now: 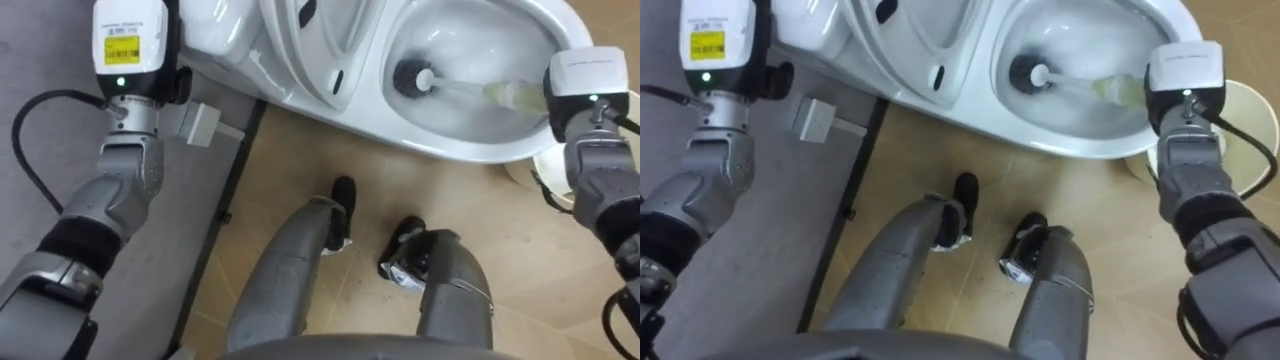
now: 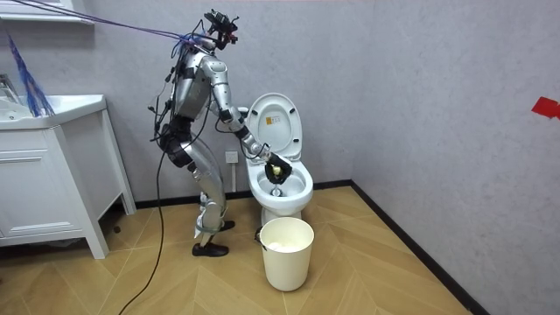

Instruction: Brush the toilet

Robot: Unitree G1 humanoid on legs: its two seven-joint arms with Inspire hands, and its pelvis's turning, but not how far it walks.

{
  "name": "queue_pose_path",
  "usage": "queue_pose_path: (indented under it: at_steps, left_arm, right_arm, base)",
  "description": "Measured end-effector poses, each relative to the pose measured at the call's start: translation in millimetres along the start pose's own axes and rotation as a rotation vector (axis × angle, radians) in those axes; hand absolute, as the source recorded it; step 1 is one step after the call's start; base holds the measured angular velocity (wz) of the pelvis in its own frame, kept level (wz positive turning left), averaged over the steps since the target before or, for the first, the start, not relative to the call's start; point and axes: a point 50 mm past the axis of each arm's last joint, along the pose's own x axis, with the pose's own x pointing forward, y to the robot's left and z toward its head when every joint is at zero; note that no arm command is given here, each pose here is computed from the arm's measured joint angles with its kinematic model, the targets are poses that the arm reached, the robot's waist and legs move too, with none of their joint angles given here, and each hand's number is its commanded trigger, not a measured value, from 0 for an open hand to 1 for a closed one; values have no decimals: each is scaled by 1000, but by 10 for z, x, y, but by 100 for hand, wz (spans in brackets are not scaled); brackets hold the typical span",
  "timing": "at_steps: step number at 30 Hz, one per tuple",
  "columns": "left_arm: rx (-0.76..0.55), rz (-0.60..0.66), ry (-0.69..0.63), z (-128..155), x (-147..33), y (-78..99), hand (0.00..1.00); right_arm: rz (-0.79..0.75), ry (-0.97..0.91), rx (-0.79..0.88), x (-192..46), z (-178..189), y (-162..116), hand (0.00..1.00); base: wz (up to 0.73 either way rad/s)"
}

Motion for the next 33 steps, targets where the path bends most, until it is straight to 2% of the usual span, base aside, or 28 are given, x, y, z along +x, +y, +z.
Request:
queue_pose_path:
  at_steps: [6,11,14,16,19,22,27,33]
  left_arm:
    - [-51,10,69,-80,-126,-44,0]
    - [-70,13,74,-89,-134,-47,0]
    - [-76,19,56,-54,-67,-21,0]
    - [-73,40,46,-61,-23,24,0]
    - [-73,95,39,-53,50,108,0]
    - [-47,125,39,-77,83,168,0]
    - [-26,139,57,-90,93,206,0]
    - [27,73,24,-61,115,177,0]
  right_arm:
    - [25,-26,31,-121,120,33,100]
    - [43,11,41,-61,-14,5,100]
    - [116,75,171,45,-145,24,100]
    - [154,135,349,110,-216,16,100]
    - [135,224,569,206,-322,-101,100]
    - [75,300,717,290,-447,-256,100]
    - [8,320,721,333,-502,-367,100]
    - [-35,216,515,366,-385,-466,100]
  base:
    - [-6]
    - [-4]
    - [4]
    - [5]
    - [4]
    - [5]
    - [2]
    - [-3]
